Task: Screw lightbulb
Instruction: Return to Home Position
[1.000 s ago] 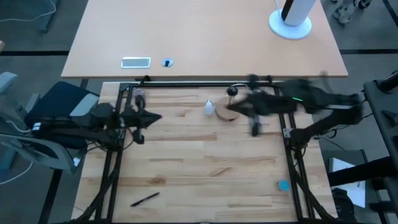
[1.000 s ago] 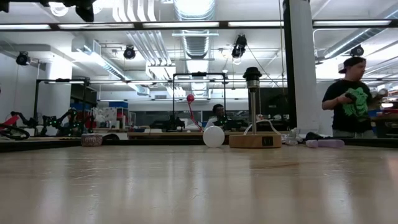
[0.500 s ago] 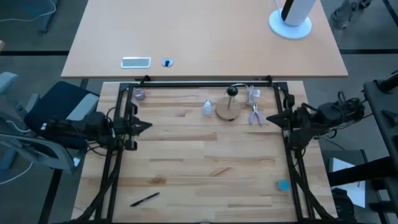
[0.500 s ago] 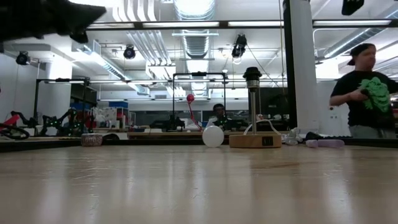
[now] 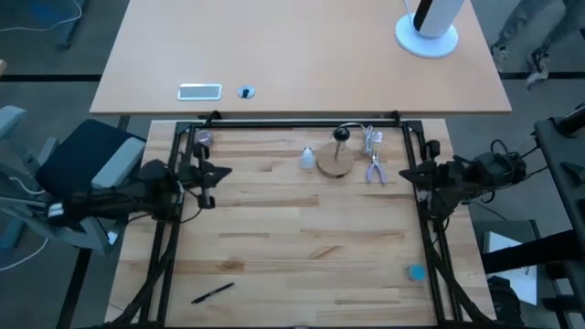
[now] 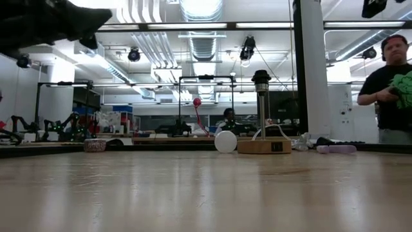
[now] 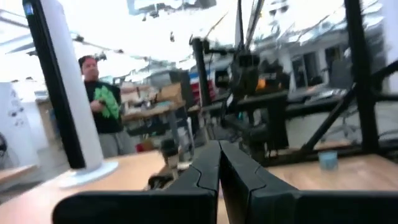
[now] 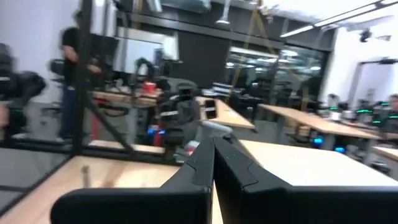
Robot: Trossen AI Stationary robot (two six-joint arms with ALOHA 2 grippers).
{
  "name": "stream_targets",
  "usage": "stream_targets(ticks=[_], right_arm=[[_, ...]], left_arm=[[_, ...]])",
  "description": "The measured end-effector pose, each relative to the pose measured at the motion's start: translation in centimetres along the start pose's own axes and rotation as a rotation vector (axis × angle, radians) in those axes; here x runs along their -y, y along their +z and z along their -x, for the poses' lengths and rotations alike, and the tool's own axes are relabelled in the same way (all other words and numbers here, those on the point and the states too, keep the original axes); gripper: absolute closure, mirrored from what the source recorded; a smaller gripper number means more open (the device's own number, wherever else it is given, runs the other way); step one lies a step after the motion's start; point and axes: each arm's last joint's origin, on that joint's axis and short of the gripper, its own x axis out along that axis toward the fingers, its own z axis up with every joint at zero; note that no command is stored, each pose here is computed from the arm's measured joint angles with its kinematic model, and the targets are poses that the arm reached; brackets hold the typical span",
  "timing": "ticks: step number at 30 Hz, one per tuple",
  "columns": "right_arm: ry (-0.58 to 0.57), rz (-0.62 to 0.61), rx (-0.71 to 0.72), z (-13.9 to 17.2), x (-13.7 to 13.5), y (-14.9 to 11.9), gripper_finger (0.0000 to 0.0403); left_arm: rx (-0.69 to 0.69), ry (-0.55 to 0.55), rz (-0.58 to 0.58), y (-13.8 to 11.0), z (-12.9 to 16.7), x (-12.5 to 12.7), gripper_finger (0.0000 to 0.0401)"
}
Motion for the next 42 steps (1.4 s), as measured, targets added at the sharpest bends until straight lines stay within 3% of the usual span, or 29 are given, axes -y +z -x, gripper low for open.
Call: stream_targets(ticks=[4, 10, 16, 26, 32, 39, 42], right_arm=[[0.056, -0.053, 0.007, 1.9, 1.0, 0.6, 0.0403], [0.135, -0.039, -0.047, 2.1, 0.8, 0.3, 0.0403], [0.112, -0.009, -0.020, 1.2, -0.1, -1.4, 0.0403], [0.074, -0.025, 0.085, -1.2, -3.8, -10.0, 0.0403], [0.080, 0.000, 0.026, -1.3, -4.0, -10.8, 0.0403], [0.220, -0.252, -0.193, -1.3, -4.9, -12.8, 0.0403], [0.320, -0.316, -0.198, -1.3, -5.3, -12.7, 0.0403]], left_arm=[[0.045, -0.069, 0.062, 1.4, 0.9, -0.8, 0.0401], [-0.072, -0.051, 0.196, 2.1, 3.4, -0.6, 0.0401], [-0.126, -0.056, 0.221, 1.4, 3.9, -0.3, 0.0401], [-0.252, -0.060, 0.301, -1.6, 3.4, 0.1, 0.0401], [-0.210, -0.044, 0.488, -1.2, 3.0, 0.0, 0.0401], [-0.230, -0.038, 0.537, -1.4, 2.7, -0.1, 0.0401], [-0.248, -0.036, 0.541, -1.5, 2.6, -0.1, 0.0401]])
